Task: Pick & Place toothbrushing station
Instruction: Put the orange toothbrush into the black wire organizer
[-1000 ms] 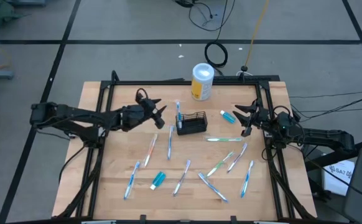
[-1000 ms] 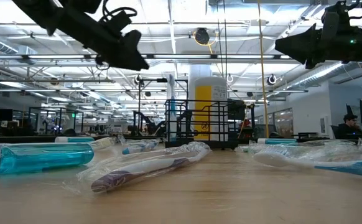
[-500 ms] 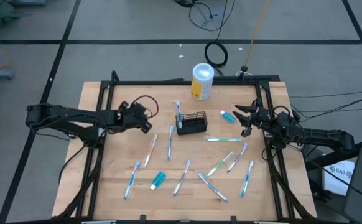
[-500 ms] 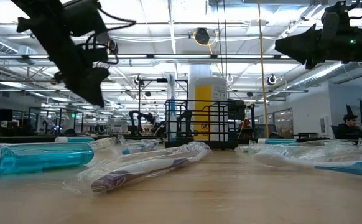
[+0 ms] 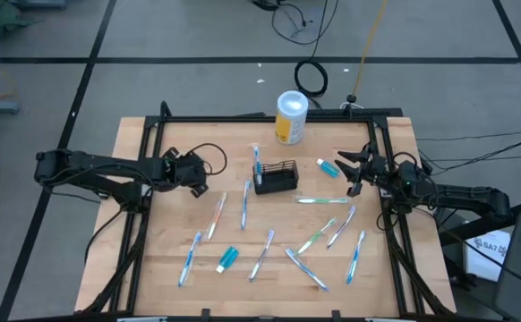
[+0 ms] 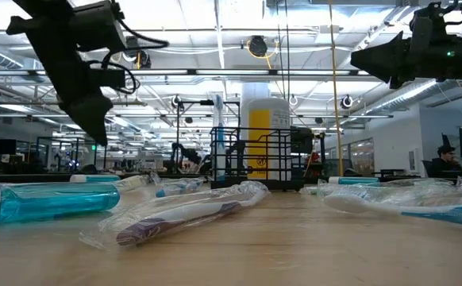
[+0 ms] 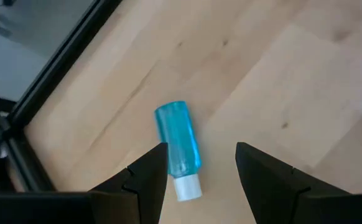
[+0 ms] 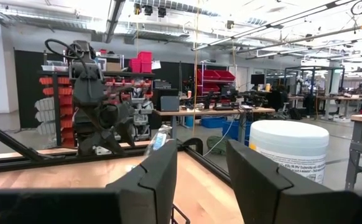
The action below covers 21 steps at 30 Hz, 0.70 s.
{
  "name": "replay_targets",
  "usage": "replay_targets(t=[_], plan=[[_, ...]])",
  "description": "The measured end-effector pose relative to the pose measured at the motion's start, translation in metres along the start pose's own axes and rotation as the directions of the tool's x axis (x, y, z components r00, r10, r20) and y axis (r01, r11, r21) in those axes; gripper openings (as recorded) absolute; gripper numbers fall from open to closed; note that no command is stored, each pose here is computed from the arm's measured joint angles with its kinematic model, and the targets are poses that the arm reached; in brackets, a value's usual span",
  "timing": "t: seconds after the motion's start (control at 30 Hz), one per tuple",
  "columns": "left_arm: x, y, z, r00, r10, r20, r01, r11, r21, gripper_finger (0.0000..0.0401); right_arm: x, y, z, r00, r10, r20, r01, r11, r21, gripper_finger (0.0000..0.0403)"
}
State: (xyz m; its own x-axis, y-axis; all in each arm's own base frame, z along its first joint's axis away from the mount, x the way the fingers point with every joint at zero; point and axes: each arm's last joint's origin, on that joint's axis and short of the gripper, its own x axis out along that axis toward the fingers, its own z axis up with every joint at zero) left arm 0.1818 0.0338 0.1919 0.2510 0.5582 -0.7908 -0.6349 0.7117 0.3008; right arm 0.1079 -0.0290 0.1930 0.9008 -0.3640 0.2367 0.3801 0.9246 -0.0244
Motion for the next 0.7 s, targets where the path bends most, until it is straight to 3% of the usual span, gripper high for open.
replay_targets(t=[0.17, 0.3, 0.4, 0.57, 0.7], plan=[[-0.008, 0.009, -0.008, 0.999, -0.025, 0.045, 0.026, 0.999, -0.024, 0.0196, 0.0, 0.0, 0.0, 1.0, 0.002, -0.004, -0.001, 1.0, 0.02, 0.013], [-0.007, 0.017, -0.028, 0.995, -0.043, 0.088, 0.056, 0.986, -0.156, 0.0196, 0.0, 0.0, 0.0, 1.0, 0.002, -0.004, -0.001, 0.999, 0.045, 0.013], [-0.004, 0.017, -0.038, 0.981, -0.124, 0.15, 0.158, 0.956, -0.246, 0.0196, 0.0, 0.0, 0.0, 1.0, 0.001, -0.004, -0.001, 0.999, 0.051, 0.013], [-0.005, 0.001, -0.036, 0.885, -0.359, 0.296, 0.427, 0.88, -0.207, 0.0195, 0.0, 0.0, 0.0, 1.0, 0.001, -0.004, 0.0, 0.999, 0.051, 0.013], [-0.007, -0.017, -0.032, 0.825, -0.444, 0.35, 0.523, 0.834, -0.176, 0.0195, 0.0, 0.0, 0.0, 1.0, -0.001, -0.004, 0.001, 0.999, 0.051, 0.013]])
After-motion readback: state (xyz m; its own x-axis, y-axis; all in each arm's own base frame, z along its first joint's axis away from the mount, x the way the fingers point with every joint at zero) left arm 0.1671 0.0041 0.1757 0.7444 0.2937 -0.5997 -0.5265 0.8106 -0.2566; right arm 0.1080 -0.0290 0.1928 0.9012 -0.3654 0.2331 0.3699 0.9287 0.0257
